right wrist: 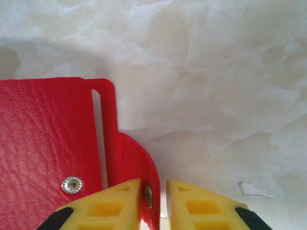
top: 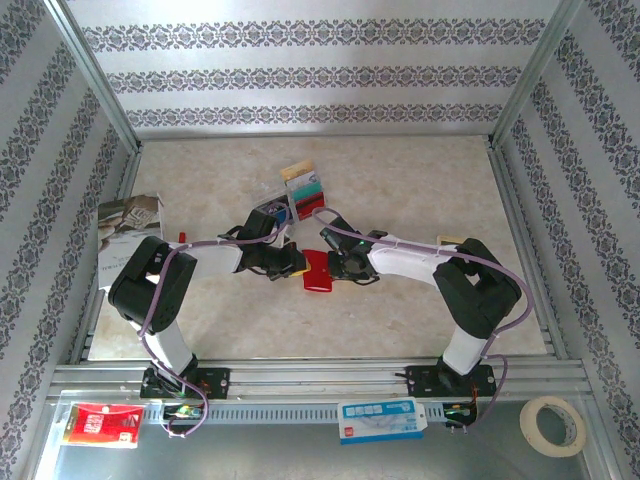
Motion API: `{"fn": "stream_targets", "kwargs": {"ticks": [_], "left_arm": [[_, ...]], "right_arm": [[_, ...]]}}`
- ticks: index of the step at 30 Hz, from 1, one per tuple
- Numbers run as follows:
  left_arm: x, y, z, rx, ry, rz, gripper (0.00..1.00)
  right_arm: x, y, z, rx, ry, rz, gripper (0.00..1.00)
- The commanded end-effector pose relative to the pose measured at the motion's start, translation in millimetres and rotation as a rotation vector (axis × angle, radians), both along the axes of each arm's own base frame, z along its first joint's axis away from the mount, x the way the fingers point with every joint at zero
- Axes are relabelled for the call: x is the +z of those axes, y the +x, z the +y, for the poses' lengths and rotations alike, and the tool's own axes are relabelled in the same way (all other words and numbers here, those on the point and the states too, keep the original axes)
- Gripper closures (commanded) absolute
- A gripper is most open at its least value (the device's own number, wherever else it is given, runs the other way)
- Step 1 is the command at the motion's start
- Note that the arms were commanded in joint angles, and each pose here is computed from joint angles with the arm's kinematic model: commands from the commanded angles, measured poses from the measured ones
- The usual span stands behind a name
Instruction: Take the credit cards out of the card holder
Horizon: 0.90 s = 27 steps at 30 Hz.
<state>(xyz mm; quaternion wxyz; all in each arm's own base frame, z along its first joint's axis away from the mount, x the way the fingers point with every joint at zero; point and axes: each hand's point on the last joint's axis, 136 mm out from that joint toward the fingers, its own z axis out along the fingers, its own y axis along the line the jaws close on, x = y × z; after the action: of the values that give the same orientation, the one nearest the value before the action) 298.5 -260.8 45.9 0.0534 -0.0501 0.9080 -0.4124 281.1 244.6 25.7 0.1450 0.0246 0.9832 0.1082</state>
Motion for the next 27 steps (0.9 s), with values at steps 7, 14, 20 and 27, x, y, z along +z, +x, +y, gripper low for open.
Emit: {"fn": "stream_targets", "kwargs": {"ticks": [7, 14, 20, 27], "left_arm": [[-1, 0, 8, 0.002, 0.08, -0.008, 0.86], [21, 15, 28, 0.077, 0.181, -0.135, 0.6], [40, 30, 69, 0.201, 0.384, -0.23, 0.35], [73, 42, 85, 0.29, 0.4, -0.342, 0.19]], "right_arm": [[-1, 8, 5, 0.019, 0.033, -0.013, 0.8], [13, 12, 6, 0.064, 0.056, -0.043, 0.97], [51, 17, 13, 0.135, 0.109, -0.133, 1.0], [81, 20, 30, 0.209, 0.195, -0.15, 1.0]]}}
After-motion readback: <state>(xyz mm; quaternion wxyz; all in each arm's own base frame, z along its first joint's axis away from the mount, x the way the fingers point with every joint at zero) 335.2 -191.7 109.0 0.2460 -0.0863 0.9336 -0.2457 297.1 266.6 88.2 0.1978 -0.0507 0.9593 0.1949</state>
